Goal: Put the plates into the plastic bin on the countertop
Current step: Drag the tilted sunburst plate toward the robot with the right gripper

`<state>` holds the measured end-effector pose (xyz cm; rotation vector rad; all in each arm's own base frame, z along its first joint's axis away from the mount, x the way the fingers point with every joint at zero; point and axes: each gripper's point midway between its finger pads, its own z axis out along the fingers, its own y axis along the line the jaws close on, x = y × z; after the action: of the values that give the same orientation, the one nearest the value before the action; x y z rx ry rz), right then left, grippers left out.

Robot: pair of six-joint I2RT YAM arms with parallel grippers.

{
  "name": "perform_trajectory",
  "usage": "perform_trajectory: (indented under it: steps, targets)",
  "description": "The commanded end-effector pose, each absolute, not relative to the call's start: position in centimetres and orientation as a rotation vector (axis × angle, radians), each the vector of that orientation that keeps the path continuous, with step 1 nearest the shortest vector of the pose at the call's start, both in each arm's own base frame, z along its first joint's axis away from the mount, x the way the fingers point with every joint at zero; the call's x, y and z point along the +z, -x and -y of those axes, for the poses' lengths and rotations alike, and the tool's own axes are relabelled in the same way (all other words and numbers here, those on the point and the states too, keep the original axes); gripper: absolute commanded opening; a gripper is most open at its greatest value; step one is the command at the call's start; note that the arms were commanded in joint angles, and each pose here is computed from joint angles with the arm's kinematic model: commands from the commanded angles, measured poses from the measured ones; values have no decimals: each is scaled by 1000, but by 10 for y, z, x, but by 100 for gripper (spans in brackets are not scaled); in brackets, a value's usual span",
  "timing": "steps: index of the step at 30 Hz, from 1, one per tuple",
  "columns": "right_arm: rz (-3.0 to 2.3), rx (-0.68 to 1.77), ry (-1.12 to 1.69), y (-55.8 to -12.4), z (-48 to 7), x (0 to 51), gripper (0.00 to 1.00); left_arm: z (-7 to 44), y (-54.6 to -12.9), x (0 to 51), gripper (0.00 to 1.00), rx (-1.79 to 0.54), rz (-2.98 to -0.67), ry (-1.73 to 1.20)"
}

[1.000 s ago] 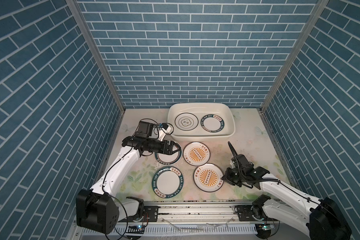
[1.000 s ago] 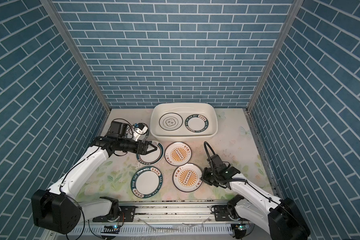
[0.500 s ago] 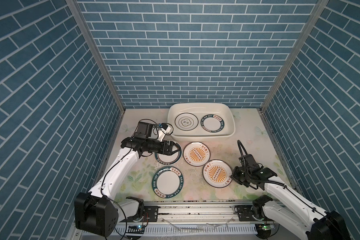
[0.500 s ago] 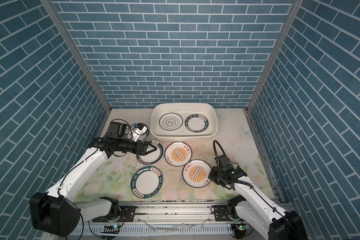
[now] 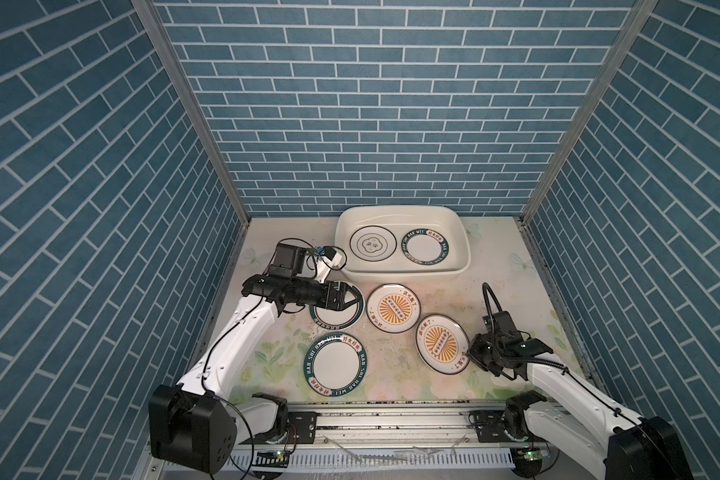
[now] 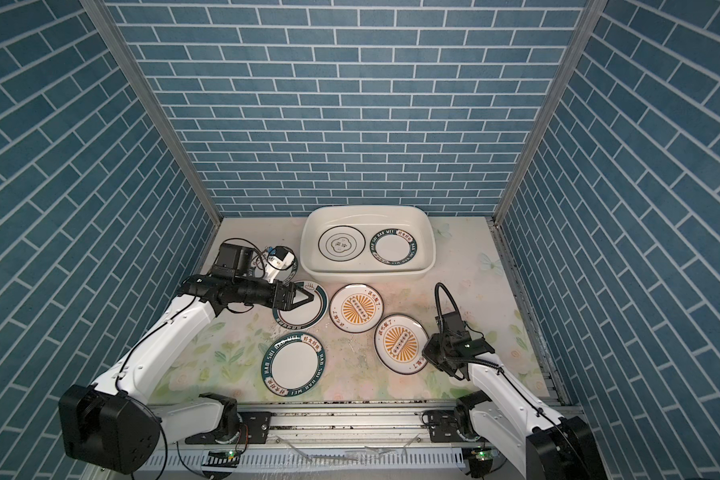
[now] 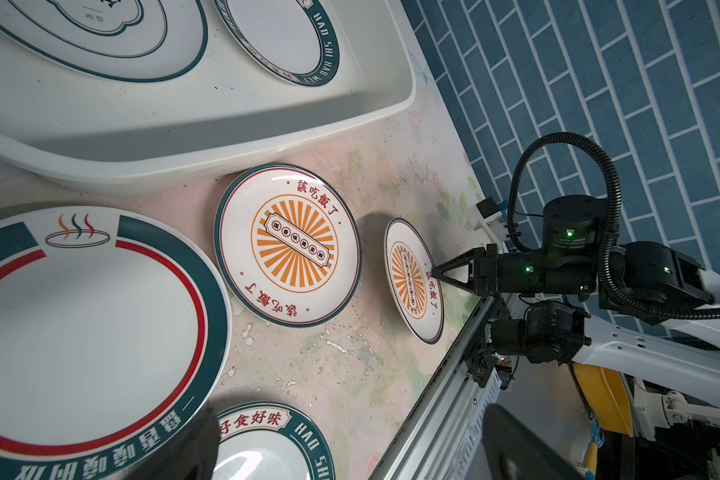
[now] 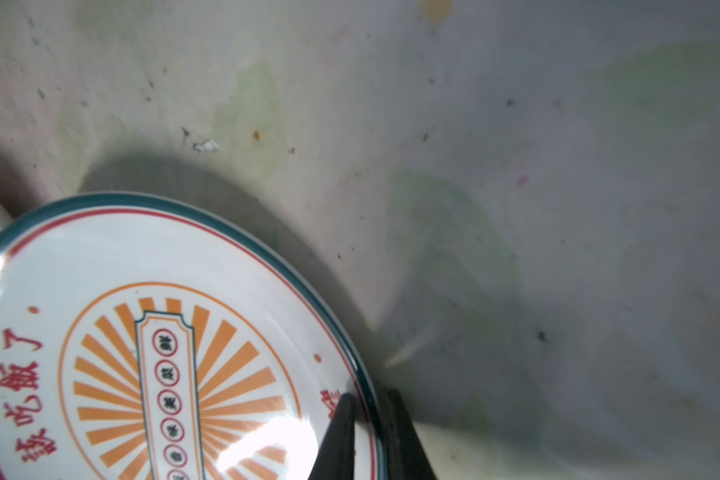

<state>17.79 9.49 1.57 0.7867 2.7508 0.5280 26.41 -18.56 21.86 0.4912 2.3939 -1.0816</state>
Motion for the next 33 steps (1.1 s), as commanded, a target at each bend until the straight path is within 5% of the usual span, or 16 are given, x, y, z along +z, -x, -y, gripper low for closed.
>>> perform_trajectory:
  steps: [1,25,33]
  targets:
    - [-2843,397,-896,-149,-79,-11,19,185,-261,222,100,-1095,-2368,-500]
    - [-2757,695,-781,-152,-103,-4,22,188,-261,218,100,-1126,-2371,-494]
    - [-2708,735,-800,-147,-101,-8,9,187,-257,217,100,-1127,-2359,-497]
